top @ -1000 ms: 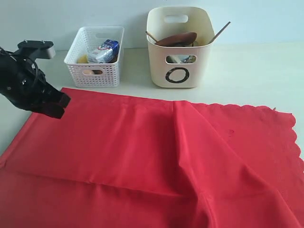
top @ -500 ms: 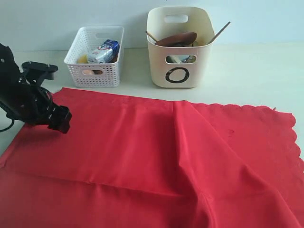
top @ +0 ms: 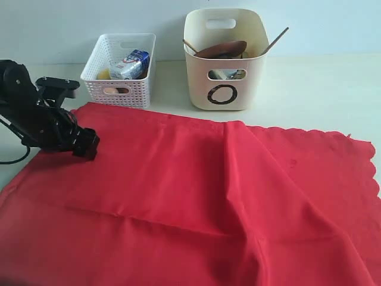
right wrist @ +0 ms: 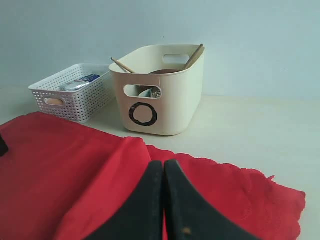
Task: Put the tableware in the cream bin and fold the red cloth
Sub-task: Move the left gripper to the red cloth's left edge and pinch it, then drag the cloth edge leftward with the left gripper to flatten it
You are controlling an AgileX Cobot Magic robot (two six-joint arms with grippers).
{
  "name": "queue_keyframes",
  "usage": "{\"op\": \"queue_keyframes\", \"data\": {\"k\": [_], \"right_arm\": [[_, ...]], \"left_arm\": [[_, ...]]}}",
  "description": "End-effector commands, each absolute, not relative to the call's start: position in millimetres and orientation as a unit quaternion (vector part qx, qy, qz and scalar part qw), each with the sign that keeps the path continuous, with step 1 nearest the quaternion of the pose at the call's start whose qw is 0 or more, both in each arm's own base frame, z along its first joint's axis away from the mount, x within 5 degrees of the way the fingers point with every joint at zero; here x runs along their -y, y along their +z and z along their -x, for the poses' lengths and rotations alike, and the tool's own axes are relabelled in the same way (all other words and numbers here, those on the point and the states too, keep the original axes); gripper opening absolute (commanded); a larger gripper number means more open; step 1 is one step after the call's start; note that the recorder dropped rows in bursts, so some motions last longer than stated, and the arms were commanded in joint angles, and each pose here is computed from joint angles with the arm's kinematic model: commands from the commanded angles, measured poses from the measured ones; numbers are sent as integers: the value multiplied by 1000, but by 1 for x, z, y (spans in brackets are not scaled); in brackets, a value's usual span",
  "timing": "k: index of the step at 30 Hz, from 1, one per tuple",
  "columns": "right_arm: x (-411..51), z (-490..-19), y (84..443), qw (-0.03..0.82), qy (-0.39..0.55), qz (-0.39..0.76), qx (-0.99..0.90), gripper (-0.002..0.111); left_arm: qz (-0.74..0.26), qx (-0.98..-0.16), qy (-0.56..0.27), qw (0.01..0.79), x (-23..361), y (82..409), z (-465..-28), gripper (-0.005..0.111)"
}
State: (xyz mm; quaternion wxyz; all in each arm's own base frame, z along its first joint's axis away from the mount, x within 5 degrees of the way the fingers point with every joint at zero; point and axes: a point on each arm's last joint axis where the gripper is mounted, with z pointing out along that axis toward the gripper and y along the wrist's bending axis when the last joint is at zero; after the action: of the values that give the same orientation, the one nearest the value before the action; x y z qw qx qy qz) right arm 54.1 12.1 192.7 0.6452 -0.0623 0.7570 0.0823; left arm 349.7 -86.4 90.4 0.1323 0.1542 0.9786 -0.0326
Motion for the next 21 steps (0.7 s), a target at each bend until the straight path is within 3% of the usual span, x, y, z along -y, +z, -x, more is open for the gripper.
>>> {"op": "queue_keyframes", "data": {"k": [1, 6, 8, 10, 13, 21], "right_arm": [[-12, -54, 192, 647, 83, 63, -755, 0], [-12, -54, 192, 647, 83, 63, -755, 0], [-12, -54, 192, 647, 83, 63, -755, 0], [-12, -54, 192, 647, 83, 63, -755, 0], [-12, -54, 192, 647, 83, 63, -755, 0], [-12, -54, 192, 647, 83, 63, -755, 0]], "left_arm": [[-170, -985, -17, 34, 80, 32, -329, 76], [-170, -985, -17, 33, 80, 32, -329, 76], [-170, -985, -17, 33, 80, 32, -329, 69], [-170, -985, -17, 29, 80, 32, -328, 47], [-172, -985, -17, 18, 80, 32, -326, 4], [-143, -990, -14, -14, 75, 32, -322, 0]]}}
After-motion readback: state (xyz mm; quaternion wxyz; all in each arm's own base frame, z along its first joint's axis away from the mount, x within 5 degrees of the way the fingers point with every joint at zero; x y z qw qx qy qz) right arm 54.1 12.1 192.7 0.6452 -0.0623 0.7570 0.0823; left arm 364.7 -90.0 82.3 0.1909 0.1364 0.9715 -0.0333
